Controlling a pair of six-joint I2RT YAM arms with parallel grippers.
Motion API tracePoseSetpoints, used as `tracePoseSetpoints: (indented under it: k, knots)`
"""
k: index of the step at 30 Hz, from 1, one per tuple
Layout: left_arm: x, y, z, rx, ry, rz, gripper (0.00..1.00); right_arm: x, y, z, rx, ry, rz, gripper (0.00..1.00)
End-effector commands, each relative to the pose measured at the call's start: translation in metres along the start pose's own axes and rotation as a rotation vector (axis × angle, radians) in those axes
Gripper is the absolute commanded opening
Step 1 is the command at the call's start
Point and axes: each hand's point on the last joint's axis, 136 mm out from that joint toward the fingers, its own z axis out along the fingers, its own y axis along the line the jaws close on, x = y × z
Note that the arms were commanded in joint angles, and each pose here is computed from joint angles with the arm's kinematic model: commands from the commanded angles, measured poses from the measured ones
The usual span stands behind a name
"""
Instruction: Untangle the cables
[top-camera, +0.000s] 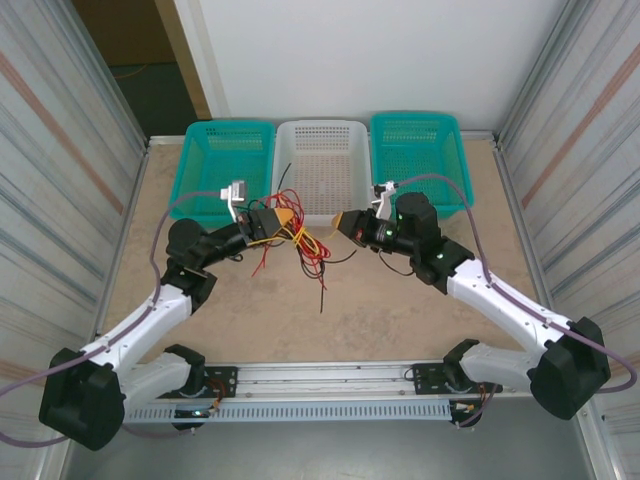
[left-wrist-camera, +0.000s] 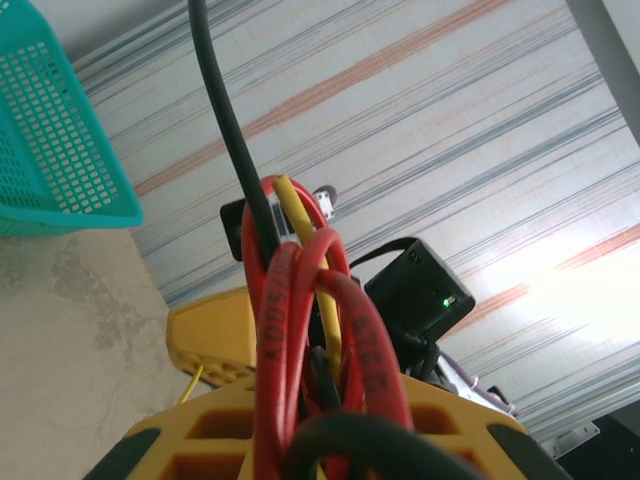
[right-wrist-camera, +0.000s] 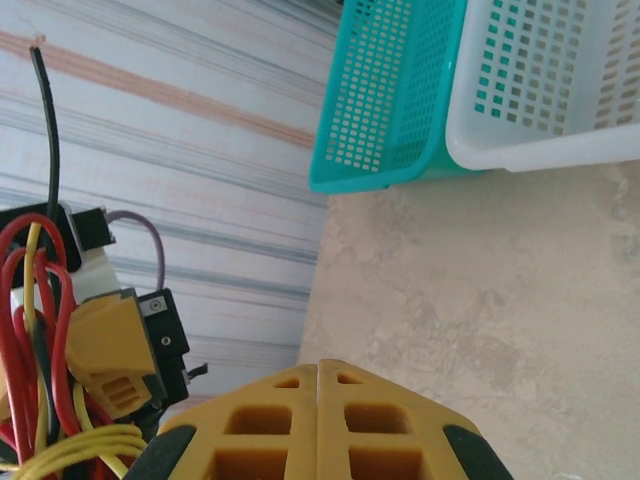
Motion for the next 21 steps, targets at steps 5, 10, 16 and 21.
tracePoseSetpoints:
  k: [5,10,16,21]
  knots:
    - [-0.048,-0.043,-0.013,0.107,-0.285,0.085,0.0,0.014,-0.003,0.003,-0.073,-0.064,0.045,0.0]
    - [-0.07,-0.033,-0.026,0.019,-0.436,0.124,0.0,0.041,-0.004,0.007,-0.072,-0.072,0.071,0.0]
    - [-0.081,0.01,-0.052,-0.3,-0.543,0.197,0.0,0.071,0.019,0.0,-0.118,-0.084,0.015,0.0]
    - [-0.071,0.057,-0.078,-0.584,-0.53,0.222,0.0,0.08,0.065,-0.014,-0.167,-0.084,-0.158,0.0]
